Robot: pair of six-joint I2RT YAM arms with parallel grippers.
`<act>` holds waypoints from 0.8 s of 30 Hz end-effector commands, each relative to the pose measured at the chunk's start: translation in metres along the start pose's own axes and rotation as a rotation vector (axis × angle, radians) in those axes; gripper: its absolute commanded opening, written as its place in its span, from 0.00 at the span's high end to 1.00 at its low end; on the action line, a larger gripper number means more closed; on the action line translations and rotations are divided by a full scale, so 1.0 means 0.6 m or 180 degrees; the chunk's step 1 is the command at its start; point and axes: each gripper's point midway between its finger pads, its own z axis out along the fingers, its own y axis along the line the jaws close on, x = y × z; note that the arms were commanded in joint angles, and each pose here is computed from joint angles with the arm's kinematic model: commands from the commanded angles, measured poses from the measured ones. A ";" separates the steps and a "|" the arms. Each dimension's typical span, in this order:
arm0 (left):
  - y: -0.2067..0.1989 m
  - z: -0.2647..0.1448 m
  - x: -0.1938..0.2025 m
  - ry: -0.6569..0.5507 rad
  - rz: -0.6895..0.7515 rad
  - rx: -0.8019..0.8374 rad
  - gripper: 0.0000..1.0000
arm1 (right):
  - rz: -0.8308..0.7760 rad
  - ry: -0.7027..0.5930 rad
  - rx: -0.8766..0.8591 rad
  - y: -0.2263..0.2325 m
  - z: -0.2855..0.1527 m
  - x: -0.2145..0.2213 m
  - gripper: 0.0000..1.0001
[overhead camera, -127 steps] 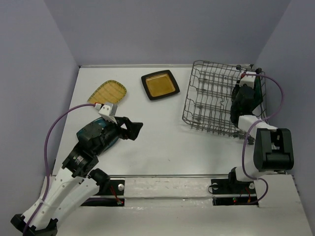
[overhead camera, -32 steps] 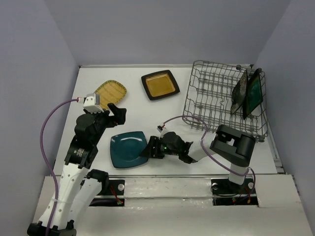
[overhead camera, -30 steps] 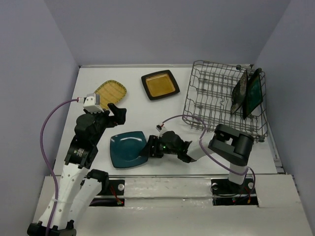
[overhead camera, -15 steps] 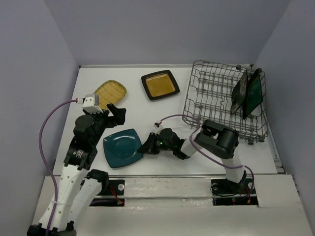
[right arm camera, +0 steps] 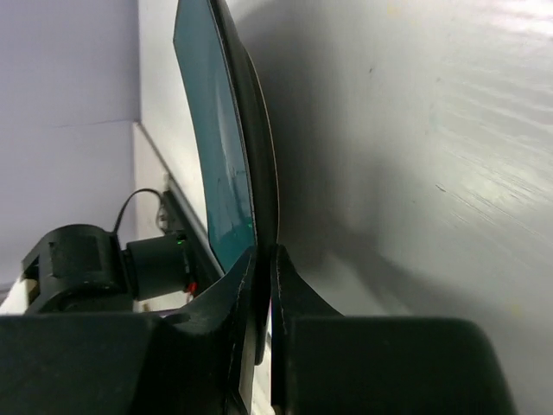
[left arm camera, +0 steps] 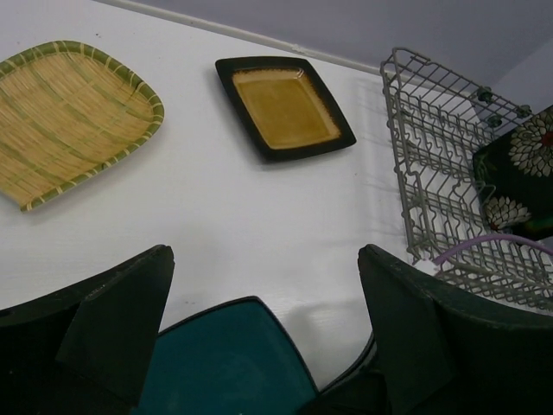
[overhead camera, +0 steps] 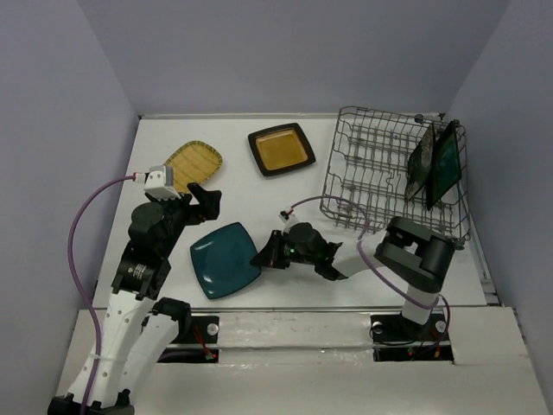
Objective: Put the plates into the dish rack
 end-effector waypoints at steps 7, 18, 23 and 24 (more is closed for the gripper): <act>-0.021 -0.005 -0.035 -0.0229 -0.0007 0.0172 0.01 | -0.0667 -0.1584 -0.0140 0.151 -0.171 -0.223 0.93; -0.036 -0.017 -0.041 -0.0273 0.0018 0.0298 0.01 | -0.1085 -0.3090 0.1588 0.089 -0.511 -0.460 0.93; -0.053 -0.025 -0.037 -0.0257 0.0071 0.0431 0.01 | -0.1023 -0.3249 0.2661 0.008 -0.650 -0.516 0.93; -0.056 -0.027 -0.037 -0.0259 0.0078 0.0453 0.01 | -0.1017 -0.3289 0.2729 0.010 -0.666 -0.528 0.93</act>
